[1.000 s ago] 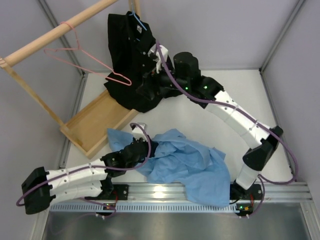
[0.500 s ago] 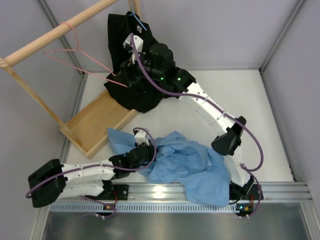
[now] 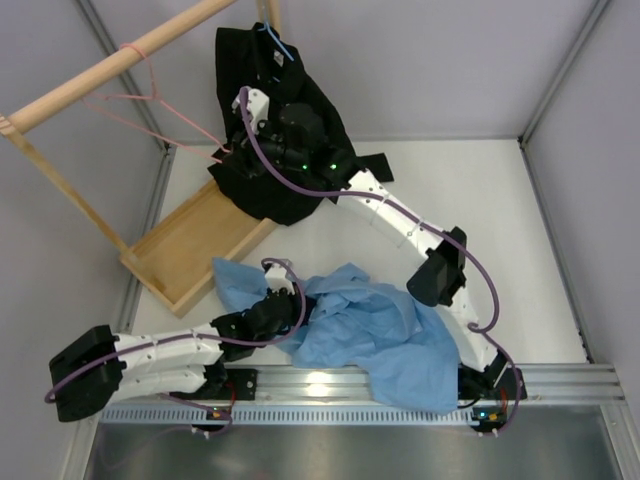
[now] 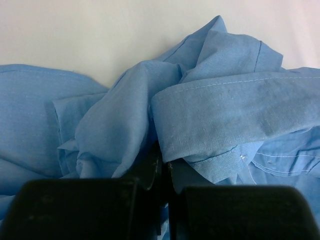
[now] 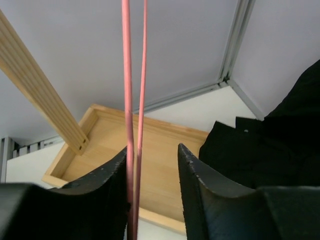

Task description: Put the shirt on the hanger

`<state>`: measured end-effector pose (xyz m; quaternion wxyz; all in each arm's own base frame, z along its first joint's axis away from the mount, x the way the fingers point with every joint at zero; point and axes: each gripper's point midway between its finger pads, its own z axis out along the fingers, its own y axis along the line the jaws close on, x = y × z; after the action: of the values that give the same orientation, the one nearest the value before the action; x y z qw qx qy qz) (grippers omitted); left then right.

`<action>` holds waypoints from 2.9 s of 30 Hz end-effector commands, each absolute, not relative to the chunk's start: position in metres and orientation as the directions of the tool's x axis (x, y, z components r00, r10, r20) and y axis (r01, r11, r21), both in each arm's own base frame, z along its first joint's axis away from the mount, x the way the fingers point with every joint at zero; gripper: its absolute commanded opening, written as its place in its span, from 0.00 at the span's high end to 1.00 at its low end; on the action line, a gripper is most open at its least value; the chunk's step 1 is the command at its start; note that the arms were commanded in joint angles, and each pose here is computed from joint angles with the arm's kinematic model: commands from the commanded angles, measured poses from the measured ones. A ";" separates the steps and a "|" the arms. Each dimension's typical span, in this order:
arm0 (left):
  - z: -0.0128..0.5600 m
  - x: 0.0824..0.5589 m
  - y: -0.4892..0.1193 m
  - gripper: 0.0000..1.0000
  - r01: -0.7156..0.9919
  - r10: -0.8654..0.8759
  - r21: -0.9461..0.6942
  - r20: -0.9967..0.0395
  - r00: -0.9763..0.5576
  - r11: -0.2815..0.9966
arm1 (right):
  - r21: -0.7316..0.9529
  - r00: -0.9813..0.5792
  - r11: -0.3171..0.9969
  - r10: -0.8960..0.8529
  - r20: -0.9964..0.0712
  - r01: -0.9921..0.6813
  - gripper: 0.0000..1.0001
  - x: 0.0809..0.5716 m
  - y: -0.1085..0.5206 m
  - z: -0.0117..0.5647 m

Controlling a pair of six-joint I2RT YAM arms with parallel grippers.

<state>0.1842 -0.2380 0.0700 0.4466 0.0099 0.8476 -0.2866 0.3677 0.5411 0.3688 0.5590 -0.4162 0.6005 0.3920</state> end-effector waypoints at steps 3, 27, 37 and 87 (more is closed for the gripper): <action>0.074 0.184 -0.231 1.00 0.267 -0.269 -0.493 -0.768 -0.582 0.828 | -0.066 0.113 0.356 0.111 -0.987 -0.932 0.70 0.362 0.542 0.440; 0.073 0.183 -0.217 1.00 0.255 -0.266 -0.472 -0.781 -0.564 0.844 | -0.028 0.126 0.349 0.262 -0.957 -0.937 1.00 0.342 0.549 0.475; 0.079 0.182 -0.212 1.00 0.254 -0.276 -0.473 -0.787 -0.551 0.843 | 0.010 0.124 0.333 0.380 -0.917 -0.943 1.00 0.323 0.527 0.528; 0.217 0.318 -0.272 1.00 0.143 -0.355 -0.499 -0.762 -0.542 0.854 | 0.432 -0.461 0.649 0.140 -0.877 -0.626 1.00 0.076 0.118 0.292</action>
<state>0.3034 -0.2548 0.1850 0.4580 -0.0698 0.8569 -0.2261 0.0916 0.1150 0.3340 0.5676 -0.1457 0.7106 0.3895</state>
